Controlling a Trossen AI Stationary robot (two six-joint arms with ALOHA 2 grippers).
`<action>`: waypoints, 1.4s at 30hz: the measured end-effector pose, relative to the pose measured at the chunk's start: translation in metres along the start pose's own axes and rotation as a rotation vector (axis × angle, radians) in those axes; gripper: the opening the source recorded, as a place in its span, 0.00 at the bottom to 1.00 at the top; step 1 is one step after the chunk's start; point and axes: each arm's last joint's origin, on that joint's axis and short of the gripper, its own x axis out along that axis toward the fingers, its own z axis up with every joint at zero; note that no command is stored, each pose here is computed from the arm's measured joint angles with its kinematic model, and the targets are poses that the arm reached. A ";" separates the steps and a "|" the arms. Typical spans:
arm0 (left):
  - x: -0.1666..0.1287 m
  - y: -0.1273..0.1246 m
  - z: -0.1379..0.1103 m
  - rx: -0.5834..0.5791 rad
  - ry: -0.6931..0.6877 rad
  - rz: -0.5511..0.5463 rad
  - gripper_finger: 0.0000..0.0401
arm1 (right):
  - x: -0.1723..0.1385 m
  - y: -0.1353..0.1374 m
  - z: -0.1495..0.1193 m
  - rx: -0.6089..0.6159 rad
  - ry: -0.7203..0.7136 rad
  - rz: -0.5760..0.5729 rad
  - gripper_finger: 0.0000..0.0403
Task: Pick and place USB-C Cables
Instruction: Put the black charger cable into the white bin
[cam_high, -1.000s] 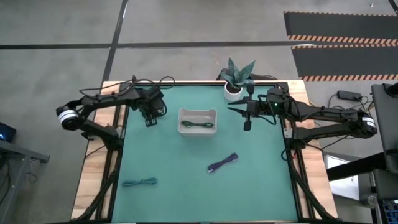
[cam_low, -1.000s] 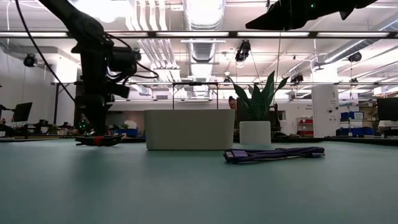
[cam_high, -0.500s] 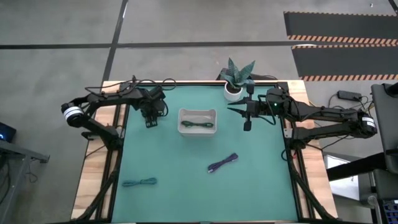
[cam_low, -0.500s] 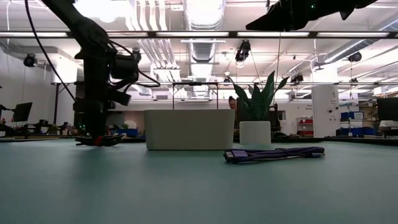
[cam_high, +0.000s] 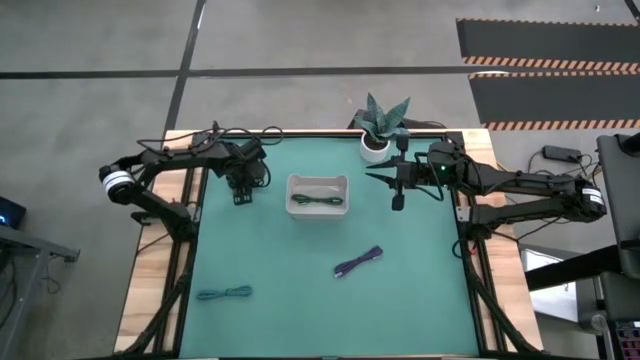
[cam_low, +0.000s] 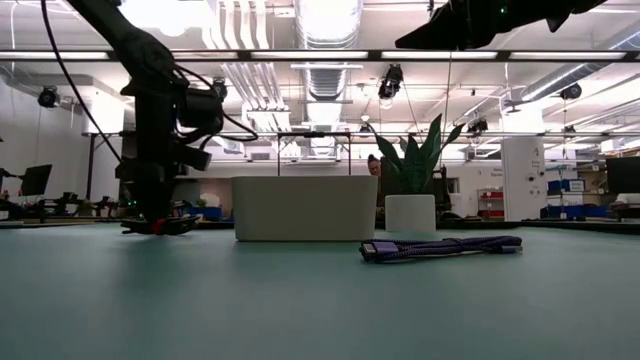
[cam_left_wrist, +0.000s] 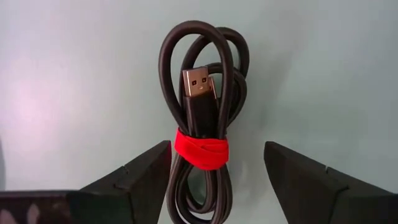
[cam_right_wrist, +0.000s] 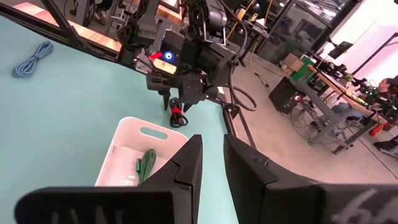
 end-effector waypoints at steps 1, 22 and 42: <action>0.000 0.000 0.000 0.000 0.000 0.000 0.60 | 0.000 0.000 0.000 0.000 0.000 0.000 0.14; 0.015 -0.005 -0.010 0.025 0.030 0.061 0.42 | 0.000 0.000 0.000 0.005 0.003 0.001 0.14; -0.001 -0.007 -0.007 -0.059 -0.009 0.140 0.08 | 0.000 0.000 -0.001 0.008 0.006 0.002 0.14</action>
